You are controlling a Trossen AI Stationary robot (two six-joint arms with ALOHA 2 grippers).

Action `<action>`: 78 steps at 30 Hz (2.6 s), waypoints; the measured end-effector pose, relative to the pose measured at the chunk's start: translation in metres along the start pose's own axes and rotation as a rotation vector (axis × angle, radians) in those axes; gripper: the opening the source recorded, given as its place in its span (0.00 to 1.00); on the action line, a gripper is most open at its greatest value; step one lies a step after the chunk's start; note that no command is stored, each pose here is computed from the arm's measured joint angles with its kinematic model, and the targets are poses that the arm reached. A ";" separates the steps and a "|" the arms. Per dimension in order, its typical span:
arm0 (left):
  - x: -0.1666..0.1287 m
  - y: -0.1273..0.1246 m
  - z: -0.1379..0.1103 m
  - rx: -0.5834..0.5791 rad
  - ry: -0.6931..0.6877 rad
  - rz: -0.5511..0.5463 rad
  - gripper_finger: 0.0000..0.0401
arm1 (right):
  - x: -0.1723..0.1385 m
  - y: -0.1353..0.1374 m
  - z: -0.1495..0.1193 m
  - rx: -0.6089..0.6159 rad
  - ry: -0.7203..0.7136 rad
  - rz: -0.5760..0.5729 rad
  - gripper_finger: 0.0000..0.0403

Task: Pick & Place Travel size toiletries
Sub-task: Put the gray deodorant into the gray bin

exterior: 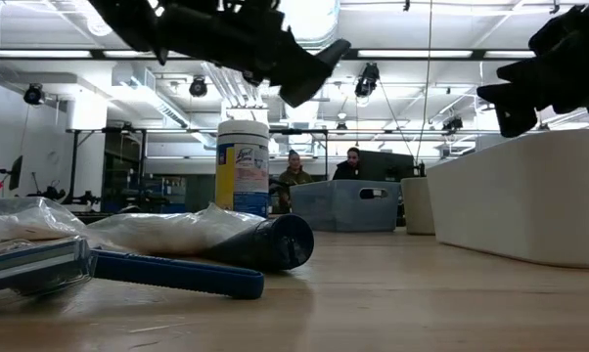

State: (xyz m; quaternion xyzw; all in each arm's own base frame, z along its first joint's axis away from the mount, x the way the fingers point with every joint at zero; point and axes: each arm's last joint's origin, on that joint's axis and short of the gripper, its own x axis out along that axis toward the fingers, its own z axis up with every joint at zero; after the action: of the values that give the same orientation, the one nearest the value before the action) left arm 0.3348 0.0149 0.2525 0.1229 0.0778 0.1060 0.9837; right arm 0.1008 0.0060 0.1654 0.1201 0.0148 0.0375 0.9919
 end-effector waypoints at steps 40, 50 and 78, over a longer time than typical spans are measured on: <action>0.023 0.018 -0.016 0.098 0.154 0.071 0.55 | 0.051 -0.006 0.025 0.305 0.010 -0.380 0.59; 0.021 0.019 -0.024 0.197 0.254 0.135 0.55 | 0.108 -0.002 0.059 0.145 0.203 -0.449 0.56; 0.020 0.009 -0.020 0.479 0.254 0.105 0.55 | 0.182 -0.051 0.077 0.021 0.304 -0.404 0.74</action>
State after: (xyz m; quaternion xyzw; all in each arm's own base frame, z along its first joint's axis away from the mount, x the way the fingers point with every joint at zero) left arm 0.3488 0.0326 0.2336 0.3415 0.2170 0.1501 0.9021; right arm 0.2889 -0.0473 0.2238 0.1182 0.1879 -0.1438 0.9644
